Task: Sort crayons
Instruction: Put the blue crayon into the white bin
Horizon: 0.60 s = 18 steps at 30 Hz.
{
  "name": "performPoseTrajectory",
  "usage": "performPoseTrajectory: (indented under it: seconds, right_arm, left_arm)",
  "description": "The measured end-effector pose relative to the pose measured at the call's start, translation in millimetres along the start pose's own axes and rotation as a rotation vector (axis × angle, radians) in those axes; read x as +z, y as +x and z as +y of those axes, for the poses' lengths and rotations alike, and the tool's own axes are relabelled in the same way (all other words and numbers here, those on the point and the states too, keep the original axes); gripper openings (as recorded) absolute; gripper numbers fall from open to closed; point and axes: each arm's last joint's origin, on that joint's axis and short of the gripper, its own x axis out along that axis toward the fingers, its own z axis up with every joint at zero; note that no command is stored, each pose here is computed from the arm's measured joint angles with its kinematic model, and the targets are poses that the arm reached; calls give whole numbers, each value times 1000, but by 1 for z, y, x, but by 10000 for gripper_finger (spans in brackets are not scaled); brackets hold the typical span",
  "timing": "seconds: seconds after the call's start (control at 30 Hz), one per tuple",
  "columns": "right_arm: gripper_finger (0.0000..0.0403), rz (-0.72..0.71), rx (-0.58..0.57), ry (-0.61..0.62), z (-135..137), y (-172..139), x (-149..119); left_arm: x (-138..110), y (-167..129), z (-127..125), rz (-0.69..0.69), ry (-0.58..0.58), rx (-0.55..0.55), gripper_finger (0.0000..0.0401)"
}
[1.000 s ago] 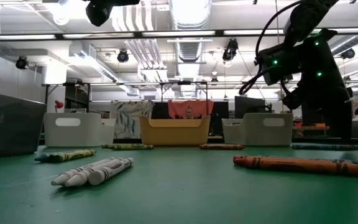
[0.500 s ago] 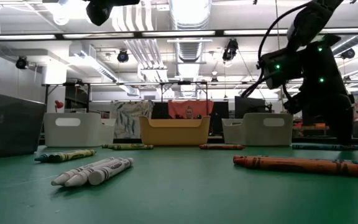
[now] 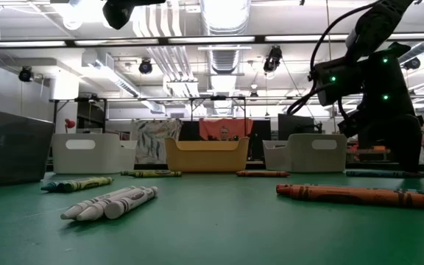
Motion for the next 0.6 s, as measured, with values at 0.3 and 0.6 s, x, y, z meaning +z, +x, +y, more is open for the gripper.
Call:
performPoseTrajectory:
  seconds: [0.3,0.6]
  right_arm:
    - [12,-12,-3,-1,0,-1,0]
    - [8,-112,-64,11,-3,-48,3]
  left_arm:
    - [-1,3,-1,1,20,1,0]
    - [-10,28,-7,16,46,3,0]
